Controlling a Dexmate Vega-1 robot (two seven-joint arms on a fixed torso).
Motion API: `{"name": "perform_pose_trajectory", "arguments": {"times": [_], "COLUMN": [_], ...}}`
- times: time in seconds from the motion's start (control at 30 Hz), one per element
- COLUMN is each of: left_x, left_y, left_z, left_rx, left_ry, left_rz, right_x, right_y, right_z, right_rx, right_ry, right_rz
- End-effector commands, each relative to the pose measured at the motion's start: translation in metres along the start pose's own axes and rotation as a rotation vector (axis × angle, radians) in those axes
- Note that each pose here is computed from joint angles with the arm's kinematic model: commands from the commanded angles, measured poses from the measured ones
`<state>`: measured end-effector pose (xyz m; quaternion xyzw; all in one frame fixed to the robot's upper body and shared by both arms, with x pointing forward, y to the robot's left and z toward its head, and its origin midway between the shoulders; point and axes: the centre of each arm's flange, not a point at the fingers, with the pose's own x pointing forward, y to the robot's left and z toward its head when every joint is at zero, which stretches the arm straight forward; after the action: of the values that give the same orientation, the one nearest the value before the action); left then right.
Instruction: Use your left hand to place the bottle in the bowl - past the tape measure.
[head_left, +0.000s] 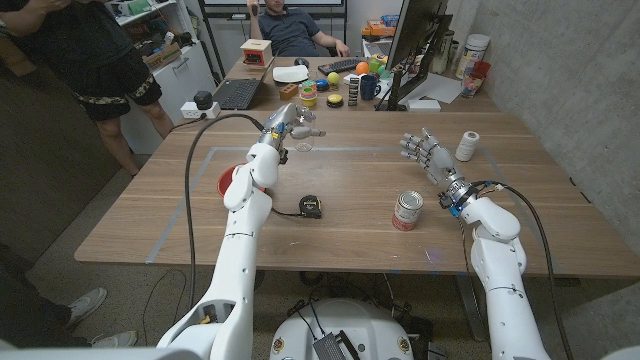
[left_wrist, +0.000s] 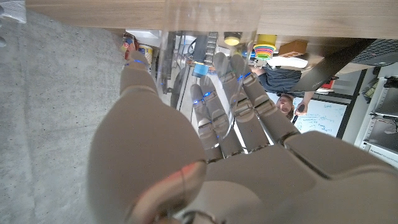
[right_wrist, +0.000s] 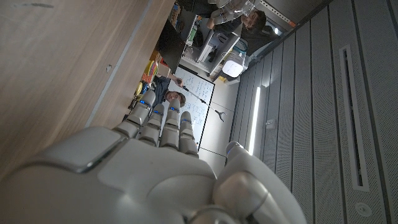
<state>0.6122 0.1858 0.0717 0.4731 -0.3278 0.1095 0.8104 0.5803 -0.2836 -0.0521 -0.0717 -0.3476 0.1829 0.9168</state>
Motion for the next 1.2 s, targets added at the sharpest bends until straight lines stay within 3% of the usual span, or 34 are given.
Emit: {"name": "perform_pose_trajectory", "arguments": {"times": [0.03,0.77,1.2], "left_x": [-0.019,-0.056,-0.075], "left_y": [0.016,0.039,0.050], "left_z": [-0.019,-0.046,-0.058], "left_rx": [0.013,0.048,0.147], "left_ry": [0.051,0.107,0.136], "left_rz": [0.029,0.061,0.086], "right_x": [0.004,0.017,0.023], "right_y": [0.013,0.031,0.042], "right_z": [0.002,0.003,0.002], "right_rx": [-0.010,-0.011,-0.005], "right_ry": [0.000,-0.013,-0.021], "right_rz": [0.017,0.043,0.057]}}
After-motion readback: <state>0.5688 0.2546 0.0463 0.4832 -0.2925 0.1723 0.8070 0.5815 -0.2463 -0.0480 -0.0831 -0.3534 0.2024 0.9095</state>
